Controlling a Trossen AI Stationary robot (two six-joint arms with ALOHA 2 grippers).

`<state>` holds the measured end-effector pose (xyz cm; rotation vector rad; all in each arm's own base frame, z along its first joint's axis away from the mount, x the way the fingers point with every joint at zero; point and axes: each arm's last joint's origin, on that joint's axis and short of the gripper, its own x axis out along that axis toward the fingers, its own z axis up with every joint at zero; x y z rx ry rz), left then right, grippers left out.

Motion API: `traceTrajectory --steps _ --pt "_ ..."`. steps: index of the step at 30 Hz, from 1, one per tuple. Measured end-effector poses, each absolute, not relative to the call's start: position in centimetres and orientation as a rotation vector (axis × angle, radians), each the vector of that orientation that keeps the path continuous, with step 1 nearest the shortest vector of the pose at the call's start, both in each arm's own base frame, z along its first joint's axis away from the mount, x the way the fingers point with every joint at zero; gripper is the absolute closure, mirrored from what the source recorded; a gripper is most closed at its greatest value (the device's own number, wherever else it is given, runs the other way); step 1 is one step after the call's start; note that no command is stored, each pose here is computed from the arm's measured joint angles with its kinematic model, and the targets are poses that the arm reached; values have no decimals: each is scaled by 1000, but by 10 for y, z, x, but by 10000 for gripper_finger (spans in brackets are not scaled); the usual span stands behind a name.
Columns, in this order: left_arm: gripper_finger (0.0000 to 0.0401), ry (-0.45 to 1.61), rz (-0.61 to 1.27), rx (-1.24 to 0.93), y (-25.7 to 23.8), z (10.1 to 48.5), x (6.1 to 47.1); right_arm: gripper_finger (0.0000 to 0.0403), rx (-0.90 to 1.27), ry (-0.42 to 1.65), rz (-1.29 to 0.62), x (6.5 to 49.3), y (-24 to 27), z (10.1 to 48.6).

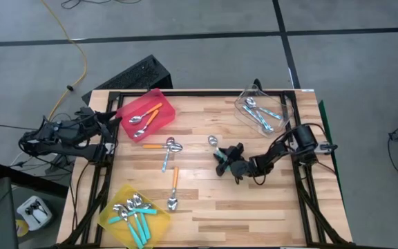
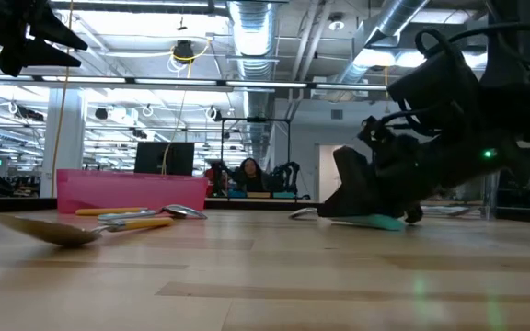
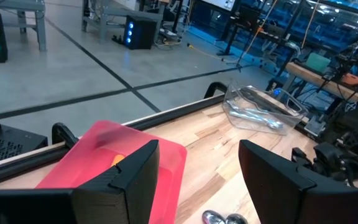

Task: Sort silverware by color (type)
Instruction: Put the light blue spoon into the yellow bin

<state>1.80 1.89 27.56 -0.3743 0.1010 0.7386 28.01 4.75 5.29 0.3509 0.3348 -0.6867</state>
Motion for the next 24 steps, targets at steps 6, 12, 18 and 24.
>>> traceTrajectory --steps 6,12,18,24 --pt "196 101 738 -374 19 276 18 326 407 355 -705 277 47 54" --pt "196 101 738 -374 19 276 18 353 426 347 -695 278 48 61" --pt "196 101 738 -374 19 276 18 364 408 334 -680 277 48 74" --pt "196 101 738 -374 19 276 18 378 369 335 -665 276 48 90"
